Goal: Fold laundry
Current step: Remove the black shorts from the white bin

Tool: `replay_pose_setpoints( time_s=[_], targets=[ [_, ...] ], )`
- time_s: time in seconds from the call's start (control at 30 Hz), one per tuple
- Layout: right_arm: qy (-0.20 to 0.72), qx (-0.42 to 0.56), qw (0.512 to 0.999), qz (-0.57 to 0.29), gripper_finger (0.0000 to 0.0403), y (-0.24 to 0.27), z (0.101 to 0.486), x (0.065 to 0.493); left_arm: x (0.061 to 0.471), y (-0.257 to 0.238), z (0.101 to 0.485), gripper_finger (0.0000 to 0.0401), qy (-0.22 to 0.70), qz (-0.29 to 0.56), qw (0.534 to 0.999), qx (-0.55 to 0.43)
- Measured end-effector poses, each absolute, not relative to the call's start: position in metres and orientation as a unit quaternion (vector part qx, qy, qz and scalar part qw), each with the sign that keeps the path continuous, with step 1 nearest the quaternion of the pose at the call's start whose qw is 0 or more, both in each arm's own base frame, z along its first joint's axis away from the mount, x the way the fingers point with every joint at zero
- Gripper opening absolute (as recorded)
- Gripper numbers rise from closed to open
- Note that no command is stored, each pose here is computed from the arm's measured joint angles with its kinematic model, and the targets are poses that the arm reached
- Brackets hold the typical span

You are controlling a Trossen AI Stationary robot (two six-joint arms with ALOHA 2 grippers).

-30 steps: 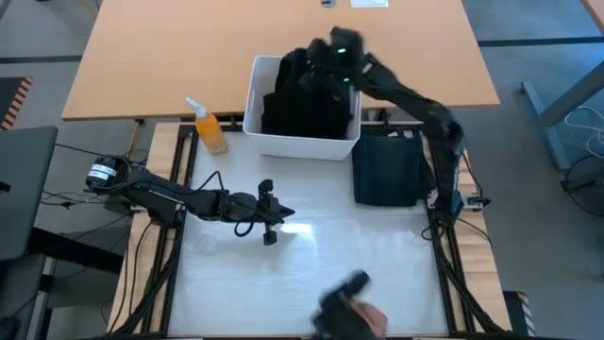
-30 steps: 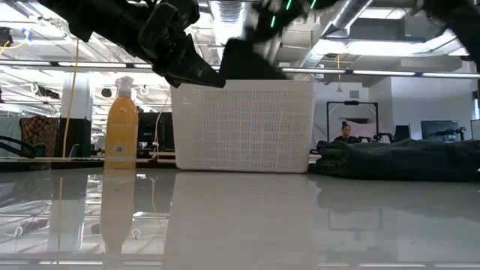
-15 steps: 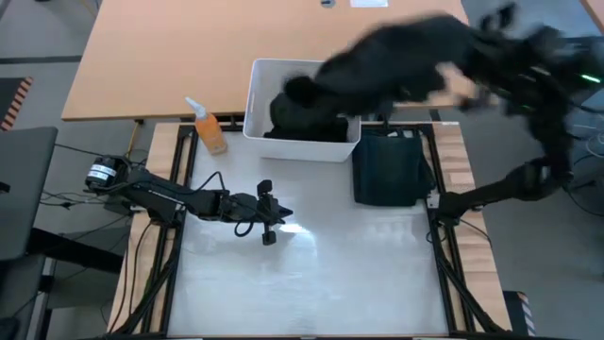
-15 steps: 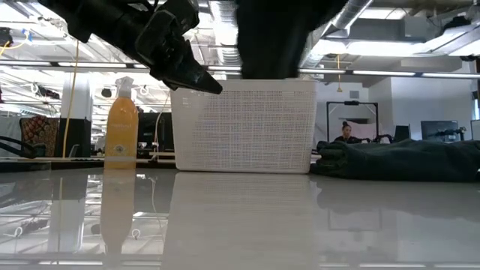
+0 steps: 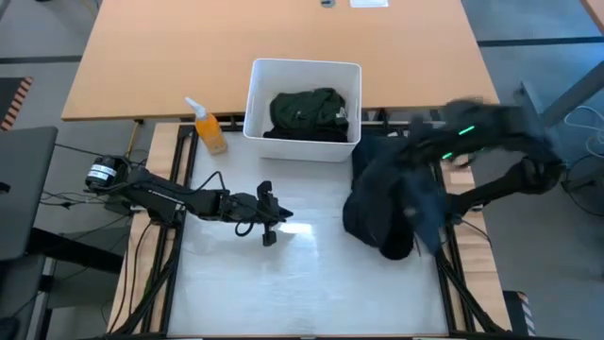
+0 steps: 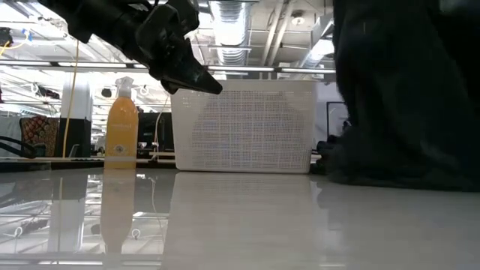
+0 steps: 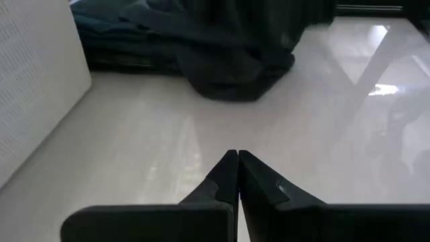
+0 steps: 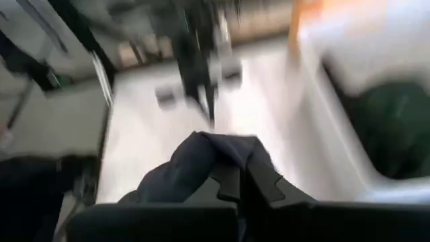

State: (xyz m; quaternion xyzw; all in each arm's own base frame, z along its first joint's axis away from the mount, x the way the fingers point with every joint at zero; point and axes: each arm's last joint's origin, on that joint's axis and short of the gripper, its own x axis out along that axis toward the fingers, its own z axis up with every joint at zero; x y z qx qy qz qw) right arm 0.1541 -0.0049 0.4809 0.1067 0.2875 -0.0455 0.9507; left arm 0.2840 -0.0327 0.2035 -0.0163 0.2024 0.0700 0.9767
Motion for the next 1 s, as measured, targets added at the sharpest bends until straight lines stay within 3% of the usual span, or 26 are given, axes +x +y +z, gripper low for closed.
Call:
replay_pose_setpoints(
  time_s=[0.27, 0.4, 0.57, 0.7, 1.0],
  targets=[
    [0.484, 0.182, 0.851, -0.087, 0.0020, 0.010, 0.377, 0.199, 0.286, -0.046, 0.207, 0.0000, 0.177, 0.027, 0.982, -0.062],
    [0.488, 0.185, 0.844, -0.124, 0.0021, 0.006, 0.352, 0.207, 0.297, -0.063, 0.204, 0.0000, 0.122, -0.020, 0.991, -0.059],
    [0.471, 0.187, 0.852, -0.132, 0.0021, 0.000, 0.347, 0.215, 0.324, -0.081, 0.187, 0.0012, 0.077, -0.019, 0.995, -0.053],
    [0.455, 0.185, 0.861, -0.130, 0.0021, -0.003, 0.354, 0.213, 0.349, -0.088, 0.175, 0.0055, 0.084, 0.020, 0.993, -0.076],
    [0.425, 0.189, 0.877, -0.123, 0.0022, -0.003, 0.364, 0.204, 0.395, -0.097, 0.183, 0.0198, 0.087, 0.083, 0.989, -0.089]
  ],
)
